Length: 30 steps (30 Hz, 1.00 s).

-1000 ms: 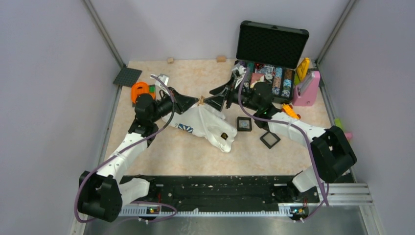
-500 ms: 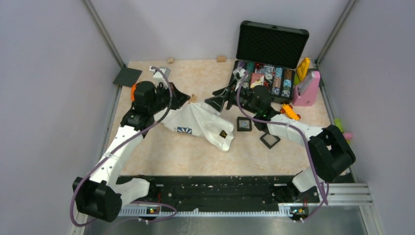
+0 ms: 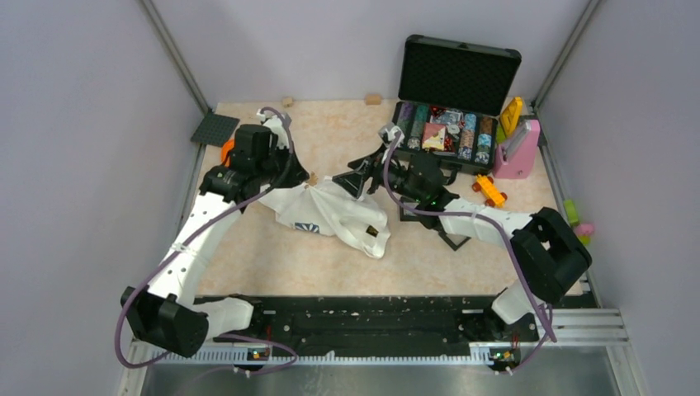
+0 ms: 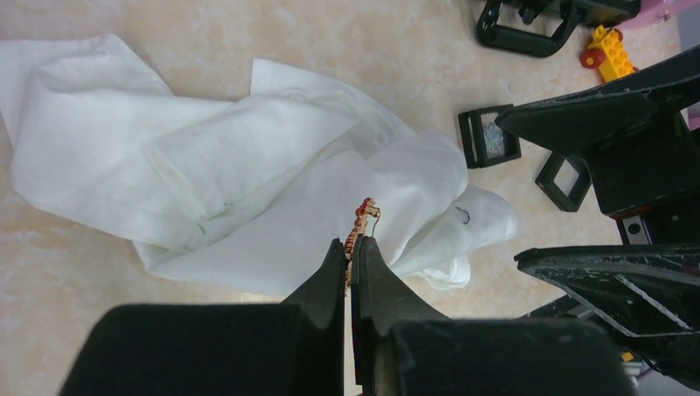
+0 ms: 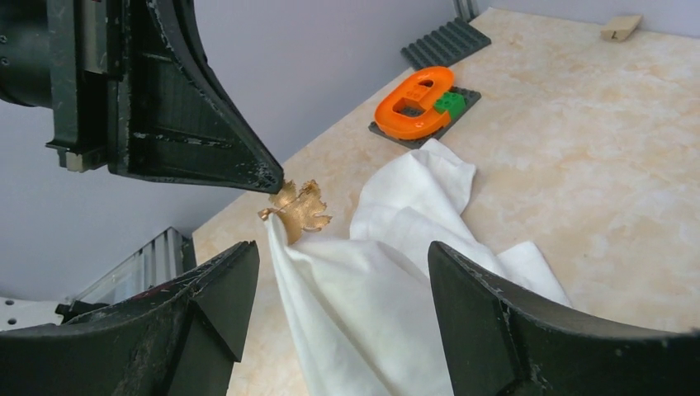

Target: Remove the brooch from the garment

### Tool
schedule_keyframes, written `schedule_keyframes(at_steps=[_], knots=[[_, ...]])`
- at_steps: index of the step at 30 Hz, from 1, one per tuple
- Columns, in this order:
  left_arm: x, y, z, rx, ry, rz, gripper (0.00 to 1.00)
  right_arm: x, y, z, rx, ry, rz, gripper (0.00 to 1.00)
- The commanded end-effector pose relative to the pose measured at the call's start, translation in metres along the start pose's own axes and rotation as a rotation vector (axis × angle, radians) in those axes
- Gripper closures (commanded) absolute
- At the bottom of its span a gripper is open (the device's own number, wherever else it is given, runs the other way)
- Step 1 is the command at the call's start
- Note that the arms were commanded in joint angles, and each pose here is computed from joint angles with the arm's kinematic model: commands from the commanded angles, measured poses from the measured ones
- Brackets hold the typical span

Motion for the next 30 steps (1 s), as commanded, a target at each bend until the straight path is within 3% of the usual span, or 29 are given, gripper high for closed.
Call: schedule_keyframes(at_steps=[1,6,16,30], knots=[[0.001,-0.005,-0.003,0.018,0.076,-0.034,1.00,0.003,0.002,0.003,0.012,-0.064,0.043,0.23],[0.003,-0.007,-0.001,0.017,0.149,-0.068,1.00,0.018,0.013,0.010,0.040,-0.040,0.088,0.23],[0.006,-0.012,0.000,0.100,0.167,-0.092,1.00,0.042,0.022,0.020,0.018,-0.052,0.137,0.27],[0.006,-0.012,0.010,0.196,0.190,-0.141,1.00,0.041,0.026,0.016,-0.013,-0.089,0.139,0.29]])
Point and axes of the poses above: each gripper's point midway between its finger pads, its own z axis out along the fingers, its own y axis along the line the jaws close on, x = y × z, the point moved 9 cm from there along -z, back along the fingers, and after that the axes turned 4 degrees about -z, right-handed, at the moved point
